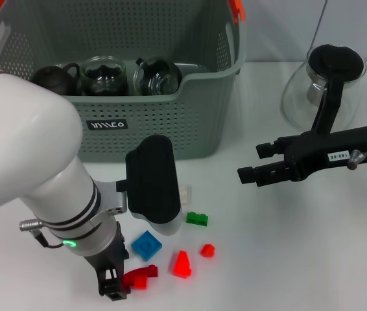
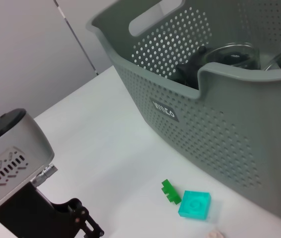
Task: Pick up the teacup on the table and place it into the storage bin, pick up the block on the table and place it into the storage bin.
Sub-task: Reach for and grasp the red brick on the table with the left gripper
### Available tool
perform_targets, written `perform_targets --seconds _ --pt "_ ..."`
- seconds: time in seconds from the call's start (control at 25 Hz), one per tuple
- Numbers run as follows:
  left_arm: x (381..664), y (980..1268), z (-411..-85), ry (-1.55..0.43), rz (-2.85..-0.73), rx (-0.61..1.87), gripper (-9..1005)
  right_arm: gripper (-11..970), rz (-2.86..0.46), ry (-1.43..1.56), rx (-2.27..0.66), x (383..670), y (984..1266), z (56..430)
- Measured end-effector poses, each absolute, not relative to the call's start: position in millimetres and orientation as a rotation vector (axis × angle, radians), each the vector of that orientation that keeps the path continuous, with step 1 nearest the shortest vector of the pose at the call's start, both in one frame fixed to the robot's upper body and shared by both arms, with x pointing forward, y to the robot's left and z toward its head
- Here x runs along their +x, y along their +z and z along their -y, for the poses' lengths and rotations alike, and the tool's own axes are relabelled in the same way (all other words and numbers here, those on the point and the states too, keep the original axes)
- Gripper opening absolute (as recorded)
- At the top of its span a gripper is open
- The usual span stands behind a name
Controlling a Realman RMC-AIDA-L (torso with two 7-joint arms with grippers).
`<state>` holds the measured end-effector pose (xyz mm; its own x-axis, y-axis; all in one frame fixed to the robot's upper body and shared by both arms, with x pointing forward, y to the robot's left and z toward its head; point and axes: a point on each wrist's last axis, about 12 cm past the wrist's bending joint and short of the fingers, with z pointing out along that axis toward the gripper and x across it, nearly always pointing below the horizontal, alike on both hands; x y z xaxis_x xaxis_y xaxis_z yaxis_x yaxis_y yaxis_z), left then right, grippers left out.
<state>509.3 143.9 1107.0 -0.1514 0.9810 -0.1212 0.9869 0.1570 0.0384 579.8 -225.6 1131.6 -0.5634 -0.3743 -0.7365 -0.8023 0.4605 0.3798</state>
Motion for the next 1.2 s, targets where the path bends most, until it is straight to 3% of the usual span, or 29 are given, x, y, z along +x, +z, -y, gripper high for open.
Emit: perform_targets --seconds 1.2 --pt "511.2 1107.3 -138.7 -0.078 -2.3 1.982 435 927 -2.142 0.968 -0.969 582.2 1132.2 226.4"
